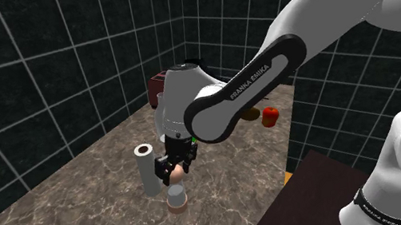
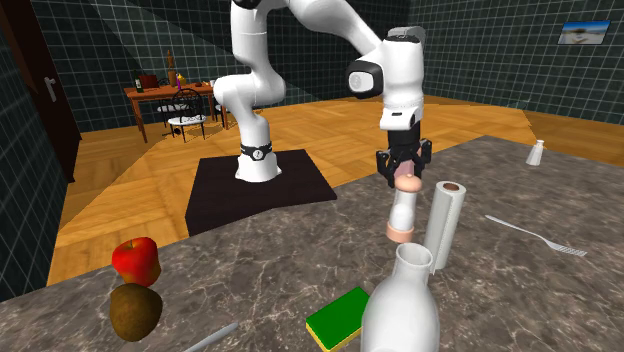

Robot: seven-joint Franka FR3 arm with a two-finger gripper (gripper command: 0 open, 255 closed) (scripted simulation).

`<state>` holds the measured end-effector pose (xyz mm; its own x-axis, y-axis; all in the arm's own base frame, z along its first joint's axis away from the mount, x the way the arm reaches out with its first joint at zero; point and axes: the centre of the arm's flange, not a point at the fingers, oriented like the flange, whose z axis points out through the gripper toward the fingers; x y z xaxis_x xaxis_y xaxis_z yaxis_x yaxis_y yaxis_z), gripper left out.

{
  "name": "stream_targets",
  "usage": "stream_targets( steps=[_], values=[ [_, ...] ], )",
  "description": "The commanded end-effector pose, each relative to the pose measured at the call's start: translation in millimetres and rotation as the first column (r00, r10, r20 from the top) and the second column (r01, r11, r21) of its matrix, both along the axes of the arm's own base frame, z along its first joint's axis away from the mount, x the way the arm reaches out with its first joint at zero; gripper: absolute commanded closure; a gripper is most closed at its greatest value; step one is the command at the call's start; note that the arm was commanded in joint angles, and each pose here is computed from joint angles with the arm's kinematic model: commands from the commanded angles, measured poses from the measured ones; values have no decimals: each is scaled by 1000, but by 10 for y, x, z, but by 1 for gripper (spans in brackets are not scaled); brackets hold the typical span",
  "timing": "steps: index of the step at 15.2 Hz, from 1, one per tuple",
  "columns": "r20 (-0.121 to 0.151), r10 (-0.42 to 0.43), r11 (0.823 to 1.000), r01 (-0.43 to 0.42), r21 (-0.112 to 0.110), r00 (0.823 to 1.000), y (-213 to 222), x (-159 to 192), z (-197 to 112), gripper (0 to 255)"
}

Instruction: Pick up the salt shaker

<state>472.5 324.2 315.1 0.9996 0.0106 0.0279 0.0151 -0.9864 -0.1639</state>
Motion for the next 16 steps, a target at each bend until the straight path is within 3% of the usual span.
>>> stream_targets(
  steps=[1, 16],
  values=[
    [-1, 0, 1000, 0, -1, 1000, -4, 4, 75, 255],
    [-1, 0, 1000, 0, -1, 1000, -4, 3, 769, 255]
  ],
)
